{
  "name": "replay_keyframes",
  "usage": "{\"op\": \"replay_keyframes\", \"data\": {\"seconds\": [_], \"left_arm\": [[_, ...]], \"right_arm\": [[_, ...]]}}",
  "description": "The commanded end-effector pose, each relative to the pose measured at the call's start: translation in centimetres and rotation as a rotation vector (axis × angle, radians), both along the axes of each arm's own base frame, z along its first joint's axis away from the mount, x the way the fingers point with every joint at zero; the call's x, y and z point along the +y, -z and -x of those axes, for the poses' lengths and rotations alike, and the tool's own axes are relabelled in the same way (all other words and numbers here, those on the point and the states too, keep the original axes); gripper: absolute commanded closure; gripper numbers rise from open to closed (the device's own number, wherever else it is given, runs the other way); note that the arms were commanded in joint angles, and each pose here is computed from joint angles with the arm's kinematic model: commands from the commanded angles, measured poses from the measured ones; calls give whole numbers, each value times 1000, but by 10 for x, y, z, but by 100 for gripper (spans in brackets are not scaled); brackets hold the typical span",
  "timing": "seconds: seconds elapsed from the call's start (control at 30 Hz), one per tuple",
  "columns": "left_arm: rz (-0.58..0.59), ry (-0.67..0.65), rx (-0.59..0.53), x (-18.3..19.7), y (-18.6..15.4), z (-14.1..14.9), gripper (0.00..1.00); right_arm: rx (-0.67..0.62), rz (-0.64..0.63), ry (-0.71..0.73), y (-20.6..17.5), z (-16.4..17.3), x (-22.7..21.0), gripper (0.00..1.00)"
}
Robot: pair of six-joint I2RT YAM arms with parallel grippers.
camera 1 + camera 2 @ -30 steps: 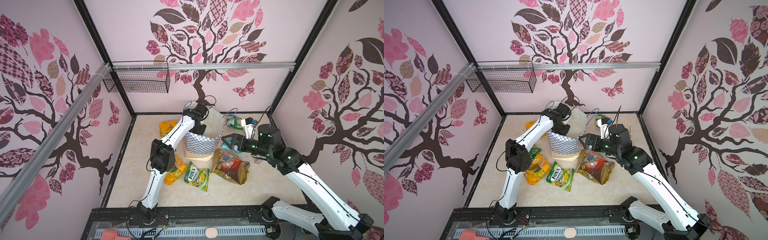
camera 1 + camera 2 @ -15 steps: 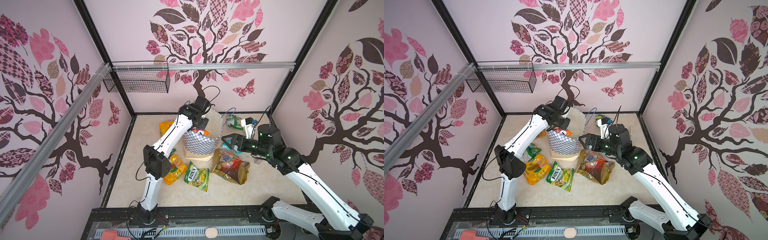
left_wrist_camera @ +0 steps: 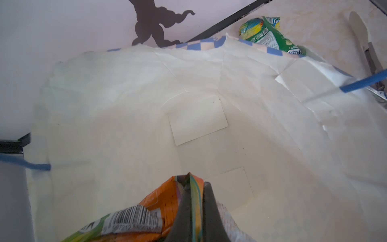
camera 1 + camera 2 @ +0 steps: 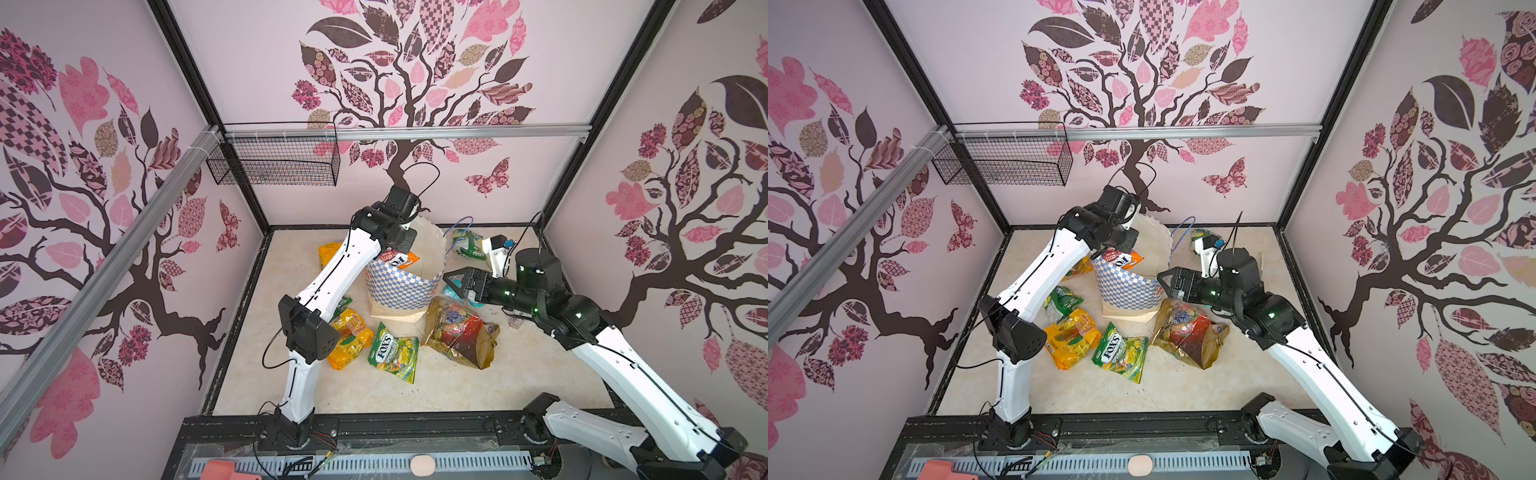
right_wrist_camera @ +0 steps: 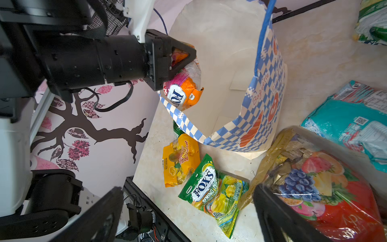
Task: Take the snacks out of the paper bag
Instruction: Pick up the snack from the paper bag.
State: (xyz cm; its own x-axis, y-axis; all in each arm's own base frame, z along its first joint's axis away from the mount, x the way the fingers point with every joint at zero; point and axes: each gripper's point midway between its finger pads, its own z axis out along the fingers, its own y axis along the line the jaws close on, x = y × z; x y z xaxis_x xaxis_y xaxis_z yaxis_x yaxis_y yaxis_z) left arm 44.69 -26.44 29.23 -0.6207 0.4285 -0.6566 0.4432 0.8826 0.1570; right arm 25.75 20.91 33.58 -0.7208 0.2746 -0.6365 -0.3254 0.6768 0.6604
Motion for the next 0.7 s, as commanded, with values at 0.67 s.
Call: {"op": "replay_keyframes", "data": {"seconds": [0.67], "left_arm": [[232, -11, -467, 51, -210, 98, 100]], "right_arm": [[-17, -18, -8, -5, 0, 2, 0]]}}
